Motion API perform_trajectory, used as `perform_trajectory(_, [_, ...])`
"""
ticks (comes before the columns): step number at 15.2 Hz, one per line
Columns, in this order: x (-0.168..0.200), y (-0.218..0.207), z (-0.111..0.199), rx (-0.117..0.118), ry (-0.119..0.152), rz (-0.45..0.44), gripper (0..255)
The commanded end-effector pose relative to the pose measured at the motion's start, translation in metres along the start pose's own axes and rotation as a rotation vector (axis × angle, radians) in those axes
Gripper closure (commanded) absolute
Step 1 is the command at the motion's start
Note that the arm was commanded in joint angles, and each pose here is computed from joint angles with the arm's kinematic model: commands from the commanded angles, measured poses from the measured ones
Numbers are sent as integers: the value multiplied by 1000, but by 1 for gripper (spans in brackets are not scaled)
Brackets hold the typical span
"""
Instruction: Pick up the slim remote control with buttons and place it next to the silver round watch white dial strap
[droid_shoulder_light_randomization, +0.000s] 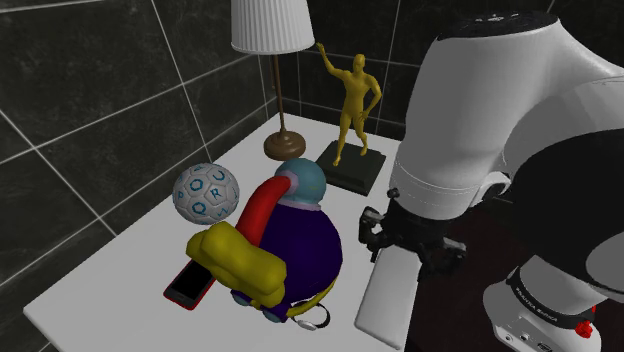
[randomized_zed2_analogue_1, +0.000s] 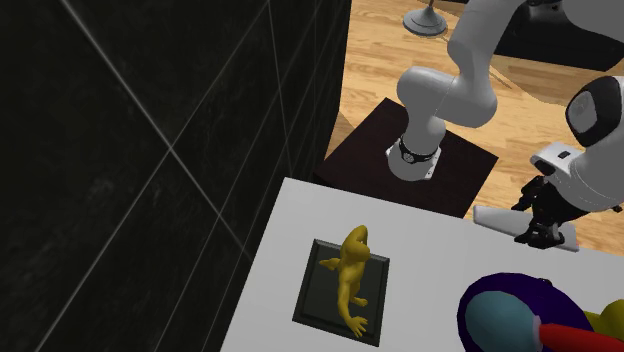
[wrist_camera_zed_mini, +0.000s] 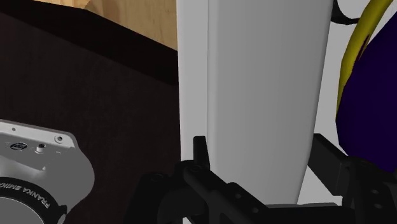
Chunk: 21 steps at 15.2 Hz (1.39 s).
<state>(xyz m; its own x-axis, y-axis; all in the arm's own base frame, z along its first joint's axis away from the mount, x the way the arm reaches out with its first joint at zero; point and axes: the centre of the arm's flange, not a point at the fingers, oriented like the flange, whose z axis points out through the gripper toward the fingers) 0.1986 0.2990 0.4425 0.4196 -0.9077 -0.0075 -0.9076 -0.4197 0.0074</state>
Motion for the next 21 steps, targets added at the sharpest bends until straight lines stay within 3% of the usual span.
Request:
perform_trajectory(1, [-26,4,2,0,0,2,255])
perform_trajectory(14, [-202,19,3,0,0,2,255])
perform_trajectory(21, [-202,19,40,0,0,2,255])
